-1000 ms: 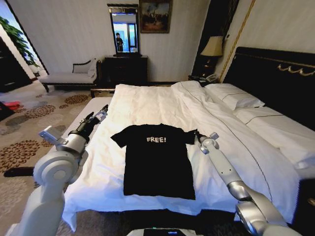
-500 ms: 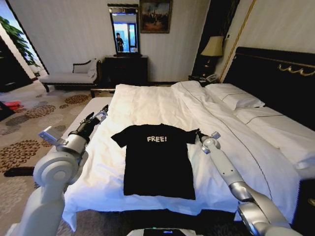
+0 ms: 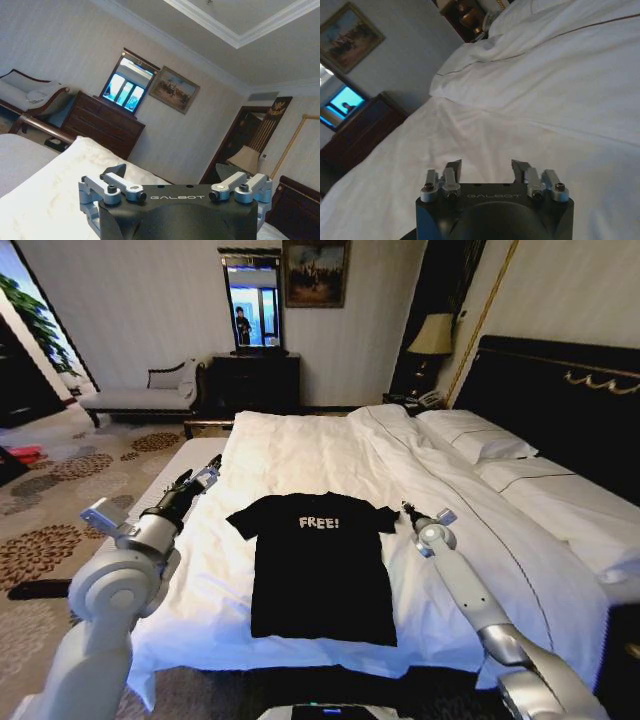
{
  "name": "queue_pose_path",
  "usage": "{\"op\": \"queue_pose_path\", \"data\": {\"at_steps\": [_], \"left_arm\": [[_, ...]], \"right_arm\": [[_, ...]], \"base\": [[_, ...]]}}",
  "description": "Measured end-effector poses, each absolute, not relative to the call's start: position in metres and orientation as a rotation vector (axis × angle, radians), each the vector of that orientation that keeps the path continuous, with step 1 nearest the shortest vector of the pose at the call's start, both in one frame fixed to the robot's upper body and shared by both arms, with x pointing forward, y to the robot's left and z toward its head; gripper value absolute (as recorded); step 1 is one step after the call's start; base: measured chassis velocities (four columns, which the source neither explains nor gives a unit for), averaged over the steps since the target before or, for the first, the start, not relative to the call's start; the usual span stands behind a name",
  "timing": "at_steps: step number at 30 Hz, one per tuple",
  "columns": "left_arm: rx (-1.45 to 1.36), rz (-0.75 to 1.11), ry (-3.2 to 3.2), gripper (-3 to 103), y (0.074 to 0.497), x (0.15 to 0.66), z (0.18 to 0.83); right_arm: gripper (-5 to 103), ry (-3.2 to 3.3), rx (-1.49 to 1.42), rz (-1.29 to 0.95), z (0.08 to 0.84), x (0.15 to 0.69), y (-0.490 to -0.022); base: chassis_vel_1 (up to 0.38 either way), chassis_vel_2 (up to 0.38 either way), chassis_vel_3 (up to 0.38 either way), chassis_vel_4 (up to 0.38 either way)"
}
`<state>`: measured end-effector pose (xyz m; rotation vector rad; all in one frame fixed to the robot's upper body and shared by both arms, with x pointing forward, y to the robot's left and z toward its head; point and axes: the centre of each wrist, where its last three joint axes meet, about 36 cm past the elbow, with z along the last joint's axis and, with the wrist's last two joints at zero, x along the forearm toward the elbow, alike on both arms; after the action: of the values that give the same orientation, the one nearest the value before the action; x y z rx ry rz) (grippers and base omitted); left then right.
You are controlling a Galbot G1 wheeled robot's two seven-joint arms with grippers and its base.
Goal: Fold the clothes on the bed.
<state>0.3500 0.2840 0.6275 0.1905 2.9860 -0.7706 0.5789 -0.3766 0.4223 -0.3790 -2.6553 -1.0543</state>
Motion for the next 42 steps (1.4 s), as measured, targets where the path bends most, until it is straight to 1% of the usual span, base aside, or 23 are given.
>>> {"op": "queue_pose_path", "data": {"at_steps": [1,2,3,5,8,11,13,15,24,25,27,28,29,30,32,35,36,37,38,39,40,41,42], "left_arm": [[0.191,-0.771,2.986,100,0.284,0.35,0.628],[0.187,-0.77,2.989,100,0.284,0.35,0.627],[0.186,-0.77,2.99,100,0.284,0.35,0.626],[0.185,-0.769,2.991,100,0.284,0.349,0.626],[0.186,-0.769,2.989,100,0.284,0.349,0.626],[0.185,-0.772,2.987,100,0.284,0.347,0.627],[0.184,-0.772,2.987,100,0.283,0.347,0.626],[0.18,-0.77,2.988,100,0.283,0.343,0.626],[0.16,-0.758,2.99,100,0.286,0.339,0.626],[0.158,-0.759,2.991,100,0.286,0.339,0.626],[0.157,-0.759,2.991,100,0.285,0.339,0.626],[0.157,-0.76,2.991,100,0.285,0.339,0.626],[0.157,-0.76,2.991,100,0.285,0.339,0.625],[0.156,-0.76,2.99,100,0.285,0.34,0.625],[0.156,-0.761,2.99,100,0.285,0.34,0.625],[0.158,-0.761,2.99,100,0.285,0.342,0.626],[0.159,-0.762,2.989,100,0.285,0.343,0.626],[0.16,-0.762,2.99,100,0.285,0.344,0.625],[0.16,-0.762,2.99,100,0.285,0.344,0.625],[0.16,-0.764,2.991,100,0.285,0.344,0.625],[0.161,-0.764,2.991,100,0.285,0.344,0.625],[0.16,-0.765,2.993,100,0.285,0.345,0.624],[0.16,-0.765,2.993,100,0.284,0.345,0.624]], "right_arm": [[57,-2.655,-0.379,-1.054,0.422,0.579,-0.377],[62,-2.657,-0.363,-1.056,0.424,0.57,-0.373],[62,-2.656,-0.352,-1.053,0.425,0.564,-0.371],[73,-2.636,-0.339,-1.024,0.419,0.547,-0.367],[79,-2.615,-0.341,-1.003,0.413,0.535,-0.364],[94,-2.588,-0.344,-0.991,0.404,0.522,-0.359],[94,-2.585,-0.344,-0.992,0.403,0.521,-0.359],[100,-2.551,-0.346,-1.024,0.395,0.52,-0.354],[100,-2.499,-0.346,-1.109,0.389,0.541,-0.344],[103,-2.495,-0.343,-1.121,0.388,0.547,-0.343],[100,-2.494,-0.343,-1.128,0.387,0.55,-0.342],[95,-2.493,-0.344,-1.135,0.386,0.553,-0.342],[95,-2.493,-0.344,-1.139,0.385,0.554,-0.342],[85,-2.491,-0.345,-1.146,0.383,0.557,-0.341],[85,-2.489,-0.345,-1.149,0.382,0.558,-0.34],[69,-2.486,-0.348,-1.149,0.379,0.558,-0.339],[69,-2.485,-0.349,-1.148,0.378,0.558,-0.339],[63,-2.484,-0.351,-1.146,0.376,0.558,-0.339],[63,-2.484,-0.351,-1.146,0.376,0.558,-0.339],[57,-2.484,-0.353,-1.143,0.375,0.558,-0.34],[57,-2.484,-0.356,-1.141,0.374,0.558,-0.34],[46,-2.485,-0.362,-1.136,0.373,0.56,-0.34],[46,-2.487,-0.364,-1.133,0.373,0.56,-0.341]], "base": [[0.0,0.0,0.0,0.0],[0.0,0.0,0.0,0.0],[0.0,0.0,0.0,0.0],[0.0,0.0,0.0,0.0],[0.0,0.0,0.0,0.0],[0.0,0.0,0.0,0.0],[0.0,0.0,0.0,0.0],[0.0,0.0,0.0,0.0],[0.0,0.0,0.0,0.0],[0.0,0.0,0.0,0.0],[0.0,0.0,0.0,0.0],[0.0,0.0,0.0,0.0],[0.0,0.0,0.0,0.0],[0.0,0.0,0.0,0.0],[0.0,0.0,0.0,0.0],[0.0,0.0,0.0,0.0],[0.0,0.0,0.0,0.0],[0.0,0.0,0.0,0.0],[0.0,0.0,0.0,0.0],[0.0,0.0,0.0,0.0],[0.0,0.0,0.0,0.0],[0.0,0.0,0.0,0.0],[0.0,0.0,0.0,0.0]]}}
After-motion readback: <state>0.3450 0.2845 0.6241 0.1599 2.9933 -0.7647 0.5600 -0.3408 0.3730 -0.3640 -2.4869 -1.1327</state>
